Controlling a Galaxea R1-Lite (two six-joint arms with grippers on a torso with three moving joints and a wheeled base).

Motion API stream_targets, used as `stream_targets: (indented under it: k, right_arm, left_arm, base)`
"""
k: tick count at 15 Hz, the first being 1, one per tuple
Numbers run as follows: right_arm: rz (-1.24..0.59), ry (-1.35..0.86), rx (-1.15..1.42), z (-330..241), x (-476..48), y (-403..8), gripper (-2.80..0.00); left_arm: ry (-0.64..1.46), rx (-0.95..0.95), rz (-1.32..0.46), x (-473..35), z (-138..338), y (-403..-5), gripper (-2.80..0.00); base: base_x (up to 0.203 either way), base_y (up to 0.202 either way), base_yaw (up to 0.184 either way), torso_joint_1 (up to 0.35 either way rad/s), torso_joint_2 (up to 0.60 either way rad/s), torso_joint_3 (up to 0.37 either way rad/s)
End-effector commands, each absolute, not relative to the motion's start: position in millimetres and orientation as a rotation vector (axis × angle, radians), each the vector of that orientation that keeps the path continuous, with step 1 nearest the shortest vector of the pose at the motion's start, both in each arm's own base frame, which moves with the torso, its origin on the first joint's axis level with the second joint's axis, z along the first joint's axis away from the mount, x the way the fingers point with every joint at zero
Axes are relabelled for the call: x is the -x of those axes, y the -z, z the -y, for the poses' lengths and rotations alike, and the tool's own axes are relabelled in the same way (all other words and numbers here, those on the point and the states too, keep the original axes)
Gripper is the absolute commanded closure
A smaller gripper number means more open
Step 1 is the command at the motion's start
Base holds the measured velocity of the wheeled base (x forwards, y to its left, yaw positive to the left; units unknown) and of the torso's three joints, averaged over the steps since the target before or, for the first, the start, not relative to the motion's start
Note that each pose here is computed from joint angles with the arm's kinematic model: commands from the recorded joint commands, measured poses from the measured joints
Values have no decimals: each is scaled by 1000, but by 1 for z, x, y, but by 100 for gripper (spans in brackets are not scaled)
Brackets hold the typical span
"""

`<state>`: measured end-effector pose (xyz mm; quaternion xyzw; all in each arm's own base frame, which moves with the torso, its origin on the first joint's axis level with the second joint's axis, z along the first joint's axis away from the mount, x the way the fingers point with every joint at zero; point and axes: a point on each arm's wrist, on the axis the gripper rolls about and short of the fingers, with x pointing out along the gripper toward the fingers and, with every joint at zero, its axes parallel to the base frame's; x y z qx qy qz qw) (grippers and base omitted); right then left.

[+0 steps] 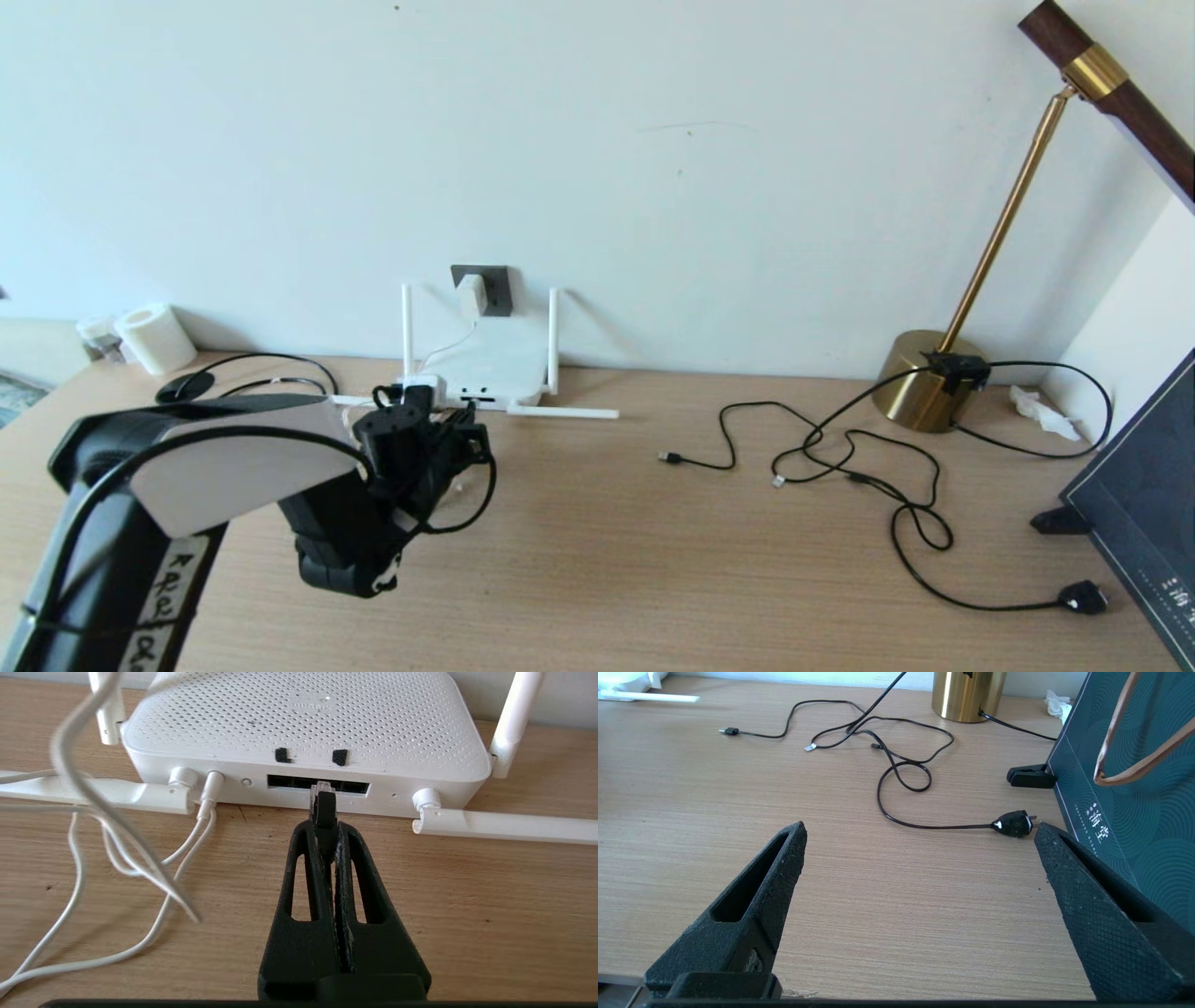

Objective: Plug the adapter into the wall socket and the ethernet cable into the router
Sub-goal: Plug cable into router interface

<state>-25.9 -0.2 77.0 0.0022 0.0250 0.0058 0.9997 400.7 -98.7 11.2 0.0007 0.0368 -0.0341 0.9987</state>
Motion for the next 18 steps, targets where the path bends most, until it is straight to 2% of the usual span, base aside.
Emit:
stream_targets:
  k: [1, 18]
  right_arm:
    - [-51, -12, -4, 0, 26, -77, -280]
    - [-52, -12, -4, 0, 26, -77, -280]
  left_arm:
    - [67, 0, -69, -394, 97, -14, 0]
    - [31, 27, -61, -402, 70, -5, 0]
  base:
    - [0, 0, 0, 0, 0, 0]
    - [0, 0, 0, 0, 0, 0]
